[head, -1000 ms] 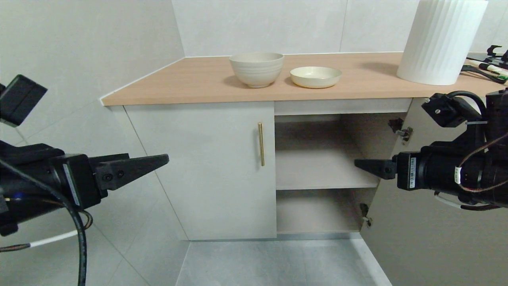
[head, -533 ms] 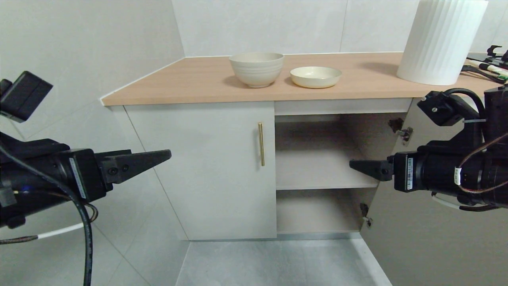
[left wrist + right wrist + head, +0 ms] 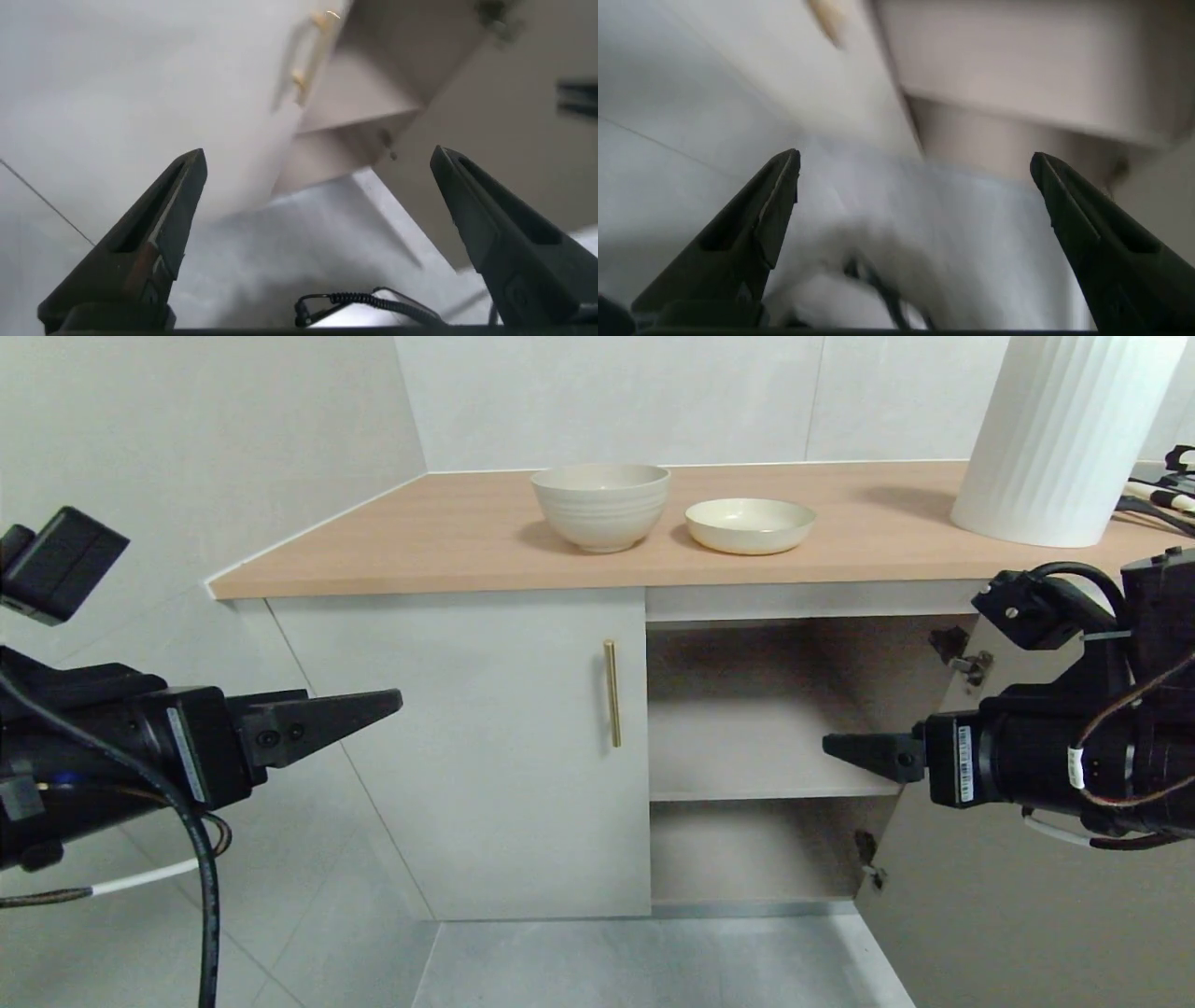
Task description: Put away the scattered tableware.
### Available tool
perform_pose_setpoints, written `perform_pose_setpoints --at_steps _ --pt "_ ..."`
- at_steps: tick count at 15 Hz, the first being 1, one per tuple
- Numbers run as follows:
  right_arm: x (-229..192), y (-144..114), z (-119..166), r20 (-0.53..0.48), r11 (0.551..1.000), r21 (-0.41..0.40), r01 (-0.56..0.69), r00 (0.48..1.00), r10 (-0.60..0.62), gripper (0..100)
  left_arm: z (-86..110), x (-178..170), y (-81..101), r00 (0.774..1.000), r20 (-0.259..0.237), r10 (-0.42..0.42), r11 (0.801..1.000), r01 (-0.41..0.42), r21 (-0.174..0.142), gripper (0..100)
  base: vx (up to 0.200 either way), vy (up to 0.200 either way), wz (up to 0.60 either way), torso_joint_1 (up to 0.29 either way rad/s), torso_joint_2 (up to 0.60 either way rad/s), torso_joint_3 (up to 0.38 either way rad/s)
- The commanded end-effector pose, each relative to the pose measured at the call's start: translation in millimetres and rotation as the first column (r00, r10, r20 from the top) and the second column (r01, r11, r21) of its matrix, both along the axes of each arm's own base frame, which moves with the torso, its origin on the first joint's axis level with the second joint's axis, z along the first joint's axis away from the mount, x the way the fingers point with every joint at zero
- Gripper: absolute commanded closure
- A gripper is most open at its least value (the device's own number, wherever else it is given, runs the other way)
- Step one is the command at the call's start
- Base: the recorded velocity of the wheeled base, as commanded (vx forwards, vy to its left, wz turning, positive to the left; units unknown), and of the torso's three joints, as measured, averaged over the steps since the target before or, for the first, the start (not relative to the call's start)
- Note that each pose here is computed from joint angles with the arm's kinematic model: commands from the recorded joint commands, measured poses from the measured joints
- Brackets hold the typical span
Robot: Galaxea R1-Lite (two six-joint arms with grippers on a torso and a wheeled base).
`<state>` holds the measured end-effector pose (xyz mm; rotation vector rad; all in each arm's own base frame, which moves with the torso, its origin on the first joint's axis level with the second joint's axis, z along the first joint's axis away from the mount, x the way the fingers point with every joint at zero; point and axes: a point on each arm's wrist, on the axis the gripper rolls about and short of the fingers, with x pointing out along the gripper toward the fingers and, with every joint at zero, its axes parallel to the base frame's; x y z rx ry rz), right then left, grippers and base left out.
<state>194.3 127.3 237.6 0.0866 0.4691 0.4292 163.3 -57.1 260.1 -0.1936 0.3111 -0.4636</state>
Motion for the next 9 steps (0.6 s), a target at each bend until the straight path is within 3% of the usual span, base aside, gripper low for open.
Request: perform_pose_setpoints --at_steps 1,8,9 --pt "-2.3 0.8 1.6 0.006 1.000 0.004 -0.011 1.000 0.011 0 -1.1 1.3 -0.5 1.000 -0.005 -0.001 1.000 0.001 0.001 0 0.200 0.000 0.00 0.002 0.00 0.002" --pt "-7.7 -2.6 -2.2 0.008 1.000 -0.016 -0.026 1.000 0.026 0 -1.4 1.3 -0.5 1.000 -0.006 -0.002 1.000 0.002 0.001 0 0.200 0.000 0.00 0.002 0.00 0.003" --pt "-7.7 -2.6 -2.2 0.008 1.000 -0.016 -0.026 1.000 0.026 0 -1.1 0.9 -0.4 1.000 -0.004 -0.002 1.000 0.002 0.000 0 0.000 0.000 0.00 0.000 0.00 0.000"
